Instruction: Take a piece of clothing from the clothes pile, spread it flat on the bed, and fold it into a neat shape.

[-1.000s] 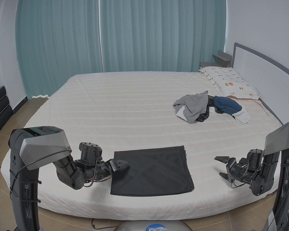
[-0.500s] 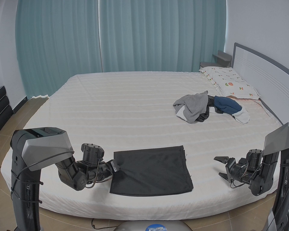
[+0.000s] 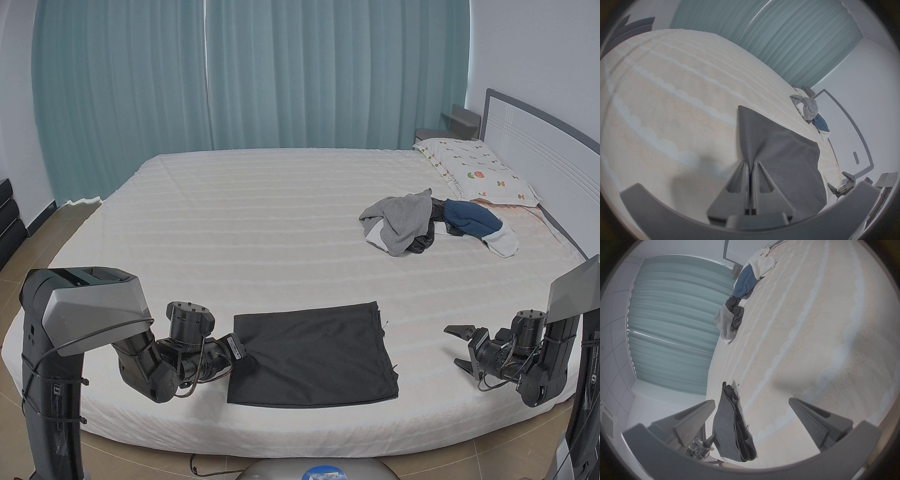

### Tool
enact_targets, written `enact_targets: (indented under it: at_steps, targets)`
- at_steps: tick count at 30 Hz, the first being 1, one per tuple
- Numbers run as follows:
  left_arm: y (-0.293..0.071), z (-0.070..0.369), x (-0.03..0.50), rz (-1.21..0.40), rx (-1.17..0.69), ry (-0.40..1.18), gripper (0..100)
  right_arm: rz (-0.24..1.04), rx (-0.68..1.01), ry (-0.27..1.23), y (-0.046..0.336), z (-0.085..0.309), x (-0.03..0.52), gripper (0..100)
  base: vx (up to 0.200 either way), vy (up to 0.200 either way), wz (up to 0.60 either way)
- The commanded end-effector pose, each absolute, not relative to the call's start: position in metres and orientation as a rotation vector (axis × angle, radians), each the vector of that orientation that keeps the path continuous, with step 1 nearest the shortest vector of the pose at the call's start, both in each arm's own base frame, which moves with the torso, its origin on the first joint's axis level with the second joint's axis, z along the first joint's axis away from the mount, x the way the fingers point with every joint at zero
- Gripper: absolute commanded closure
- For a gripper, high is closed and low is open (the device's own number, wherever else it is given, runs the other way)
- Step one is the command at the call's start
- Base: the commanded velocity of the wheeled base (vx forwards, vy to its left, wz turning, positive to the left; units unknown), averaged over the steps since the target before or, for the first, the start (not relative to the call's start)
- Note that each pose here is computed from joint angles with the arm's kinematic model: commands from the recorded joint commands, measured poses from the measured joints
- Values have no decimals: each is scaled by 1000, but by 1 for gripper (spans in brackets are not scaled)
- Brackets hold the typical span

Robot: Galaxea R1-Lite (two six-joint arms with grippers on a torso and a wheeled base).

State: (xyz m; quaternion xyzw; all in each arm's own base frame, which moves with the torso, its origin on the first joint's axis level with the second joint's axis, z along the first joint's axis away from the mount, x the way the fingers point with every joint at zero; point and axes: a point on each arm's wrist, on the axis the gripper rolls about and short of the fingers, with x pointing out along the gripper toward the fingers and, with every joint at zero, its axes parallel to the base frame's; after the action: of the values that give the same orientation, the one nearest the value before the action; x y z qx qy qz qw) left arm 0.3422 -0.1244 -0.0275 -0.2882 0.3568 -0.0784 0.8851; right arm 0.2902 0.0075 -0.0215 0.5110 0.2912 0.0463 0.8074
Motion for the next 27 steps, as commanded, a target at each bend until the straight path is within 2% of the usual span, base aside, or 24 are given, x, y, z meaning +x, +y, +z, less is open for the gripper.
enact_targets:
  at_steps: [1,5,16,21,27]
  targets:
    - [-125,-27,342,-163,-599,740,100,107,1092,611,8,-20,291,0,0,0,0]
    - [-124,-27,341,-152,-599,738,100,107,1092,611,8,-20,291,0,0,0,0]
    - [-123,-16,342,-105,-648,700,100,120,1075,608,17,-17,291,0,0,200,0]
    - [-122,-14,338,-102,-656,704,100,94,1043,569,31,-16,297,0,0,200,0]
    - [-119,-14,337,-95,-660,707,100,133,1012,555,55,-15,302,0,0,200,0]
